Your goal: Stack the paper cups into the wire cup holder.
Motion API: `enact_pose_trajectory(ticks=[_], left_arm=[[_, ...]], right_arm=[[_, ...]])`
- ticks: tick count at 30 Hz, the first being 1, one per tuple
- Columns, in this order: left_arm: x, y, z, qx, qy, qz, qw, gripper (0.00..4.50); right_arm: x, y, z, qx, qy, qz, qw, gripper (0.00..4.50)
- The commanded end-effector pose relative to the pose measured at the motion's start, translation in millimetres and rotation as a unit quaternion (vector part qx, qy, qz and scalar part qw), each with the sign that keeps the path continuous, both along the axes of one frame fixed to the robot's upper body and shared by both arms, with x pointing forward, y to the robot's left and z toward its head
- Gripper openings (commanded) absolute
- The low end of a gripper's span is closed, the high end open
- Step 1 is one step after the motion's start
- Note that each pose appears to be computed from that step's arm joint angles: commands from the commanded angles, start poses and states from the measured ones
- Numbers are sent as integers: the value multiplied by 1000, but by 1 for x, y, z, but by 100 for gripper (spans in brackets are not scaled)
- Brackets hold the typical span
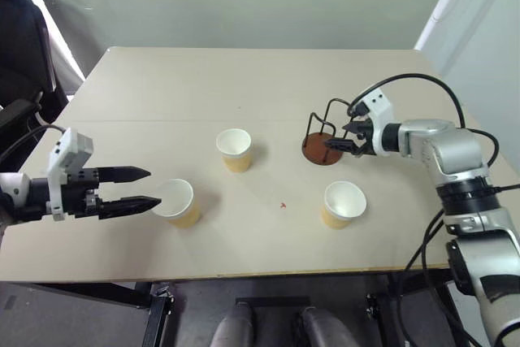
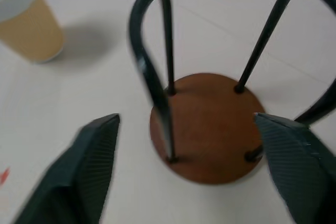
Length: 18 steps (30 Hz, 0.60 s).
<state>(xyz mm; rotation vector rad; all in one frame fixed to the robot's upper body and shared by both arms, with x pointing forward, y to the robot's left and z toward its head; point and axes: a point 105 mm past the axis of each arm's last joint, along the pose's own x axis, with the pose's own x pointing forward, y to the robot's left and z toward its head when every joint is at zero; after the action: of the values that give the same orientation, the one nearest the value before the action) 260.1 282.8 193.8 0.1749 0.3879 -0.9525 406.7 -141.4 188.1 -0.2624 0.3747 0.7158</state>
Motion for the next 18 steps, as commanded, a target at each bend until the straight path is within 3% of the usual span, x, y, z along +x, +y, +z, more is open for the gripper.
enact_pose_trajectory(ticks=[1, 8, 10, 14, 18], left_arm=[[-4, 1, 14, 1, -26, 4, 1000, 450], [-8, 3, 15, 1, -27, 11, 1000, 450], [-8, 3, 15, 2, -28, 12, 1000, 450], [-8, 3, 15, 3, -28, 12, 1000, 450], [-6, 1, 16, 3, -28, 8, 1000, 450]], right_arm=[[6, 2, 15, -4, -32, -1, 999, 250], [4, 4, 16, -4, -33, 15, 999, 2], [-1, 6, 19, -3, -31, 37, 999, 2], [-39, 29, 34, 4, -28, 184, 982, 2], [-67, 48, 45, -1, -27, 265, 964, 2]])
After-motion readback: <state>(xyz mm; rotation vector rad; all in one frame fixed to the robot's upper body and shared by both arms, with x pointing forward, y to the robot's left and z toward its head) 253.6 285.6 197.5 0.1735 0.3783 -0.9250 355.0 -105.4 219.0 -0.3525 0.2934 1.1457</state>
